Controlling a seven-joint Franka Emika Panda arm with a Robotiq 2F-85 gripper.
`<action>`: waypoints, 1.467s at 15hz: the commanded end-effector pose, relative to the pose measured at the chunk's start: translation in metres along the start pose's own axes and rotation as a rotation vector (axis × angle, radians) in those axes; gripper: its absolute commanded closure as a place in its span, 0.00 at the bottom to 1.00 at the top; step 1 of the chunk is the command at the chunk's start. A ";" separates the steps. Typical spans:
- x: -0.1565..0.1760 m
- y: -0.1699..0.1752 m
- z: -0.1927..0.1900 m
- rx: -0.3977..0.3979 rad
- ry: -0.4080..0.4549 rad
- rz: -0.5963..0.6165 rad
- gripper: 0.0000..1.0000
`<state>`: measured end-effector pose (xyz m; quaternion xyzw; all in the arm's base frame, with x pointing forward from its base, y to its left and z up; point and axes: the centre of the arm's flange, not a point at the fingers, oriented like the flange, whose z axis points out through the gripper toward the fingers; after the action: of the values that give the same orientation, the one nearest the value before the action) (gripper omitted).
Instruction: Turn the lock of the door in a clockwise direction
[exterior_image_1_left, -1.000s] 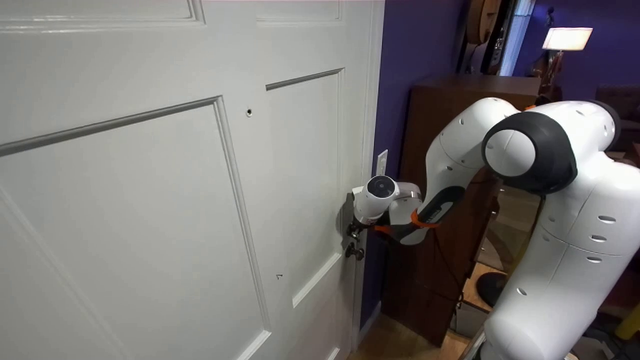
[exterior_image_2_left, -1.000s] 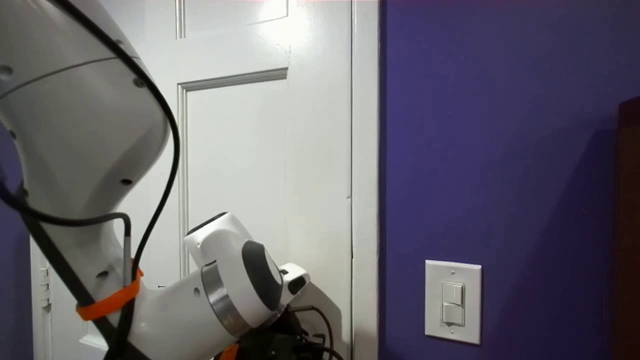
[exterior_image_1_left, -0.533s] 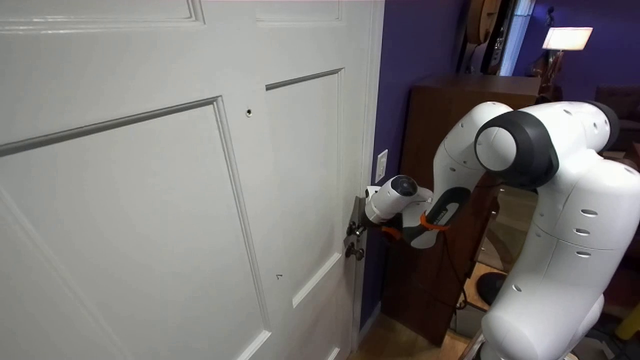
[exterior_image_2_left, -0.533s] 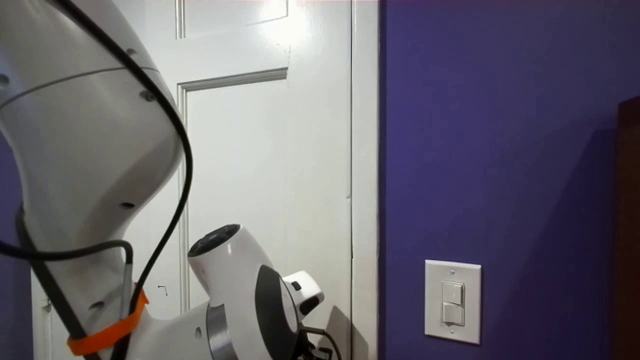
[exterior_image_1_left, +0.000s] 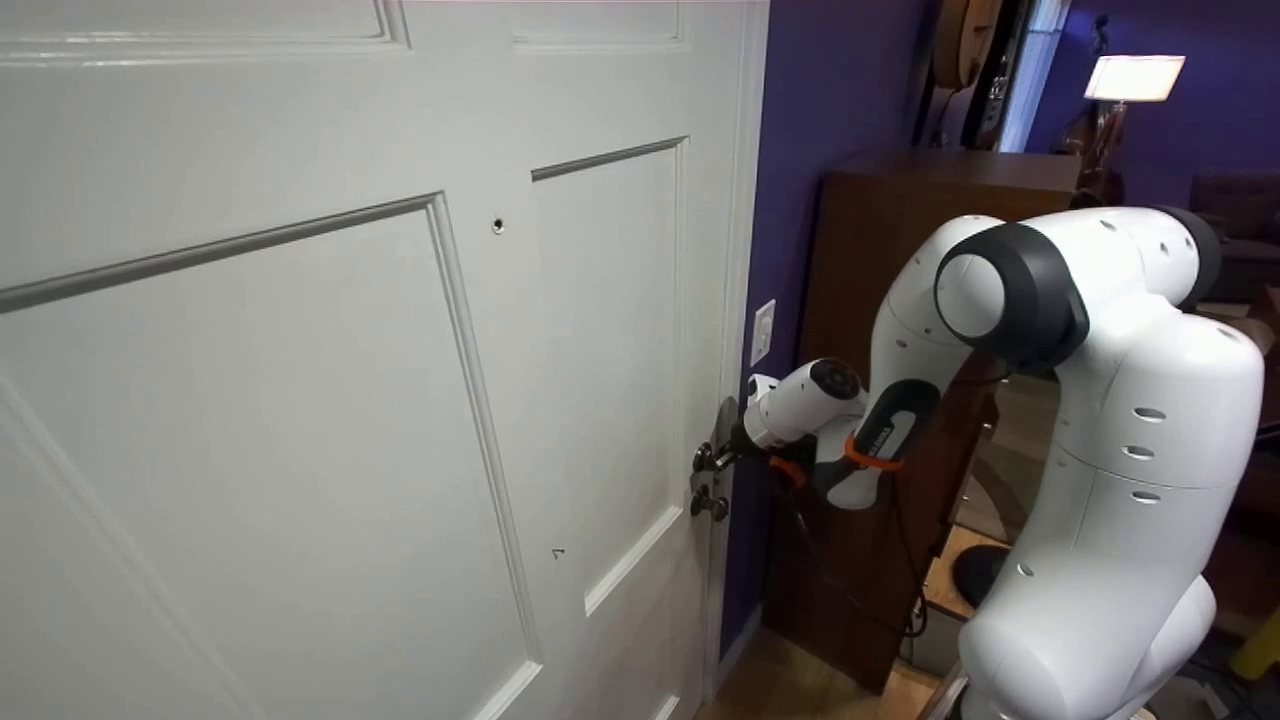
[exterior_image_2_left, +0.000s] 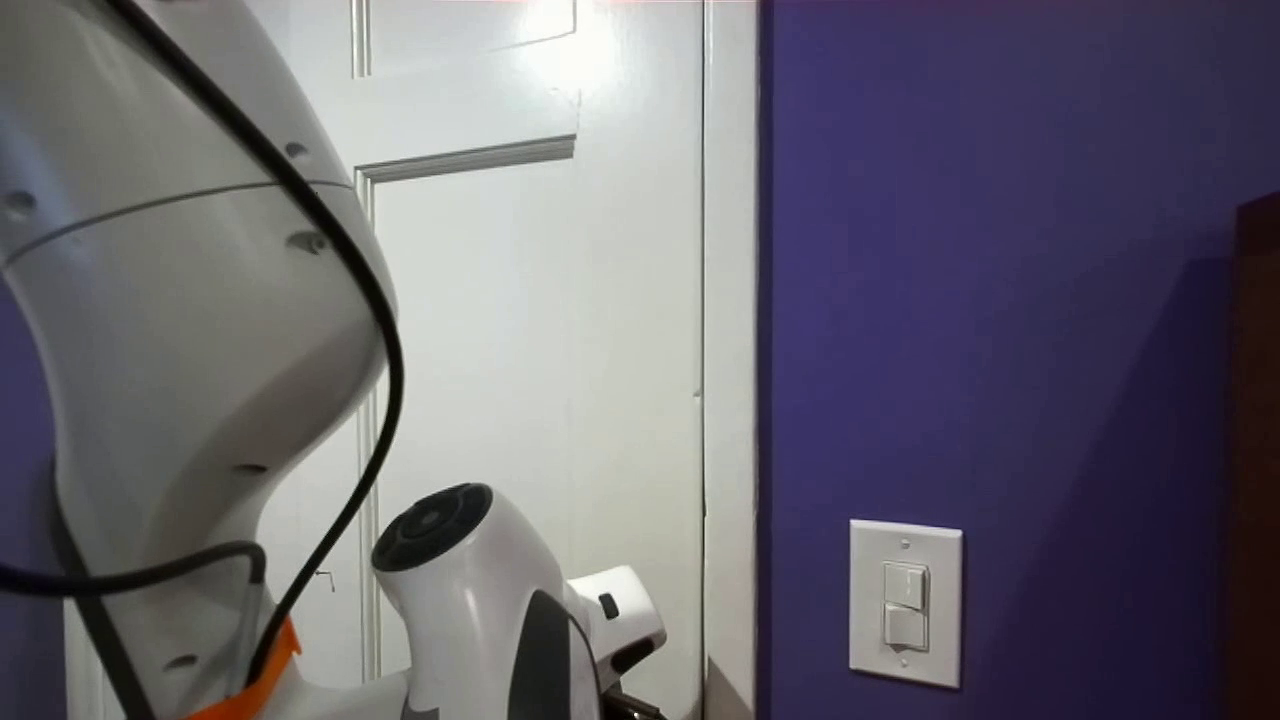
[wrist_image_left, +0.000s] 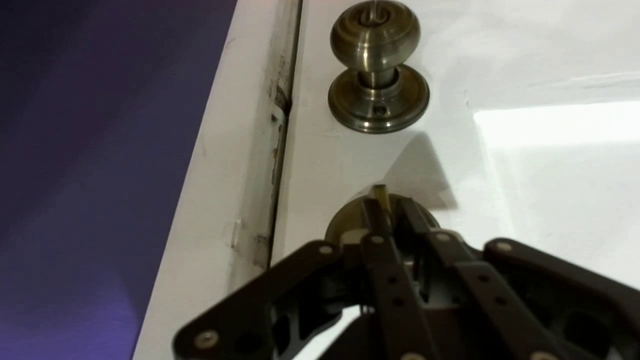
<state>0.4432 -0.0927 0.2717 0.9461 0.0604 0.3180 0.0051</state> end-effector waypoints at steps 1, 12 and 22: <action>0.000 0.000 0.000 0.000 0.000 0.000 0.89; -0.009 0.020 0.003 0.128 0.104 0.424 0.97; -0.011 0.025 -0.001 0.175 0.116 0.695 0.97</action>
<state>0.4285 -0.1135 0.2575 0.9045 -0.1960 0.3448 -0.1565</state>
